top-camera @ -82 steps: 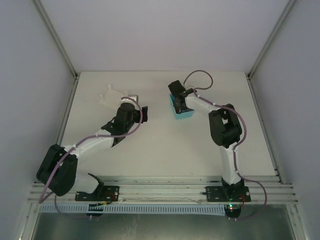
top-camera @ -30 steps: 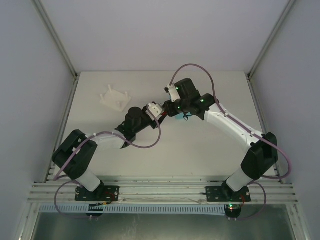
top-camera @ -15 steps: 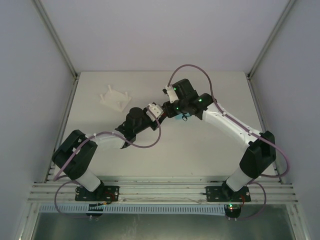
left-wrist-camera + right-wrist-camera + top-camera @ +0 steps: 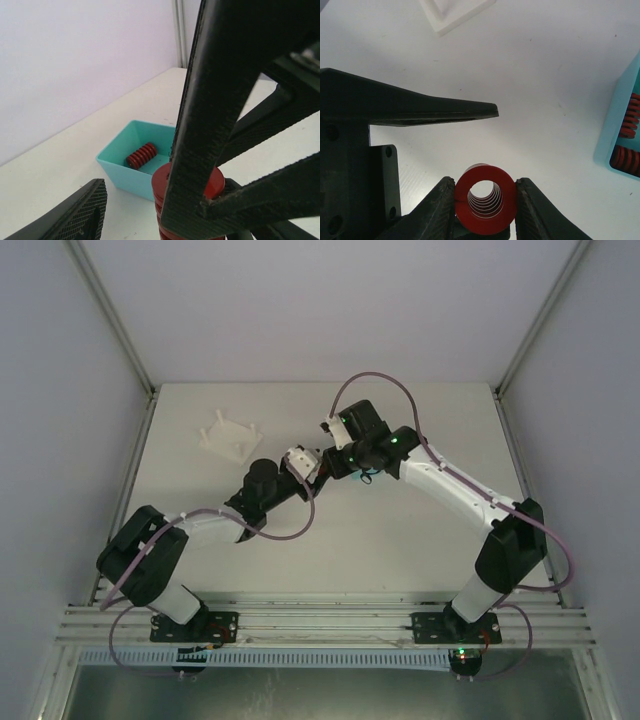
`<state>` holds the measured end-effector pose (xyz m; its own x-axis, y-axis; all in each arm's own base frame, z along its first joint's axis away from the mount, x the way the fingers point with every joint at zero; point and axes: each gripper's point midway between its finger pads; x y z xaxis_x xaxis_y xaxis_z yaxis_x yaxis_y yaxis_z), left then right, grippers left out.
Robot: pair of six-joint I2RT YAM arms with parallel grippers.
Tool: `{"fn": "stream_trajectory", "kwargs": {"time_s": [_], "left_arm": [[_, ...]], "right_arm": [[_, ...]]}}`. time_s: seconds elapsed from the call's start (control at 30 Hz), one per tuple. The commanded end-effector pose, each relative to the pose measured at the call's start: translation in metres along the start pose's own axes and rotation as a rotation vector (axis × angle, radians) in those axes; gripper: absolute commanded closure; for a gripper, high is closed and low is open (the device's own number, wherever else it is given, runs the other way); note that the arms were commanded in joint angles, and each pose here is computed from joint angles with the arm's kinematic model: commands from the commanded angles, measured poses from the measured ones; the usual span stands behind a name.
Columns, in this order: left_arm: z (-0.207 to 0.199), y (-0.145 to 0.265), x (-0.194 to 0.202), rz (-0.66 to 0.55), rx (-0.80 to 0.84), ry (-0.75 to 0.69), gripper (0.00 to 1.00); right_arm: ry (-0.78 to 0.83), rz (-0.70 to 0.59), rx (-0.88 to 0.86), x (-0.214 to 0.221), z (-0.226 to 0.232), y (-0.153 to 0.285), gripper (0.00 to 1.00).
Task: Install the large spring
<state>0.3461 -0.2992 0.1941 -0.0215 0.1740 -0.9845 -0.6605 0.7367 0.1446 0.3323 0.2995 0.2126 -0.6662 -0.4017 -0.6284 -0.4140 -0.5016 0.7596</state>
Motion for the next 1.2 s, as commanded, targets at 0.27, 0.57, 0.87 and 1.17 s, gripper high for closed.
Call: {"fn": "stream_trajectory", "kwargs": {"time_s": [0.27, 0.57, 0.87, 1.17], "left_arm": [[0.005, 0.003, -0.008, -0.057, 0.019, 0.003, 0.48], [0.0, -0.004, 0.005, -0.01, 0.059, 0.019, 0.73], [0.003, -0.004, 0.0, -0.016, 0.066, 0.037, 1.0], [0.011, -0.005, 0.002, -0.049, 0.021, 0.078, 1.0]], "right_arm": [[0.001, -0.03, -0.081, -0.009, 0.018, 0.014, 0.88], [-0.009, -0.021, -0.141, -0.007, 0.028, 0.012, 0.84], [-0.012, 0.005, -0.147, -0.002, 0.028, 0.005, 0.74], [-0.142, -0.016, -0.361, -0.012, 0.062, 0.007, 0.53]]}}
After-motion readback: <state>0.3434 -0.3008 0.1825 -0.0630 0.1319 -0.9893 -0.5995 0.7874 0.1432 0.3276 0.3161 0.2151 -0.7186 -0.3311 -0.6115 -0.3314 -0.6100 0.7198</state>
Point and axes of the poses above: each gripper's point midway between its finger pads, its own y axis back along the fingers, its own z axis along the line the jaws close on, x = y × z, and after that the axes turned 3 degrees about y, right-handed
